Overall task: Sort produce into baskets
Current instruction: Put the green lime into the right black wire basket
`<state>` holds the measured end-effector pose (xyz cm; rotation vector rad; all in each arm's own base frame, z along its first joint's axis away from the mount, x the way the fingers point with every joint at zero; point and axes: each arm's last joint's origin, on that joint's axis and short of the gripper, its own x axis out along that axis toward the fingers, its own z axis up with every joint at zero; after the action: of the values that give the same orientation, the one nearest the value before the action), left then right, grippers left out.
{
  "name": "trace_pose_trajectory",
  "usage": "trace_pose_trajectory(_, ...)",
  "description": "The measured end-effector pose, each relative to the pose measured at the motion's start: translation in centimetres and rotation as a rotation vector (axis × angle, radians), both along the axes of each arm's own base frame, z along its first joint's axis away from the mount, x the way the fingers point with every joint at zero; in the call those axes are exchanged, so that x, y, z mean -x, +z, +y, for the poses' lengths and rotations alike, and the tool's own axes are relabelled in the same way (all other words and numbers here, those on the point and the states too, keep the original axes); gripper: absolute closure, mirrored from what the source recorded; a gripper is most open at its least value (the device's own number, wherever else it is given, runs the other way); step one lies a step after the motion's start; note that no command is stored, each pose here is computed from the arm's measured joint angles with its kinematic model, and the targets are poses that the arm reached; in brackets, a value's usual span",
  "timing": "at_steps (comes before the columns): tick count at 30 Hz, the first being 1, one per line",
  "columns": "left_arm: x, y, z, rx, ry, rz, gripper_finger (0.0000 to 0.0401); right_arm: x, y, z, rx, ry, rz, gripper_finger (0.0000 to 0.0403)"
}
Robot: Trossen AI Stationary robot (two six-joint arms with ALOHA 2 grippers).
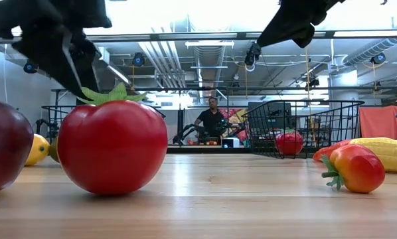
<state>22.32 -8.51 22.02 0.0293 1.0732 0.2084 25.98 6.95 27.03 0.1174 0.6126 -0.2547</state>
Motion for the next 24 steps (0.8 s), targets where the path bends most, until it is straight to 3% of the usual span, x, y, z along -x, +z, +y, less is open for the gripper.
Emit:
trace_pose_trajectory(8,0.0,-1.7,0.4,-0.109,0.021,0.099,0.0056,0.0,0.0,0.0,-0.002,0.001,0.000,0.0390)
trace_pose_trajectory(24,0.8,-4.5,2.0,-0.124,0.070,0.151,0.0056,0.0,0.0,0.0,-0.002,-0.001,-0.002,0.0390)
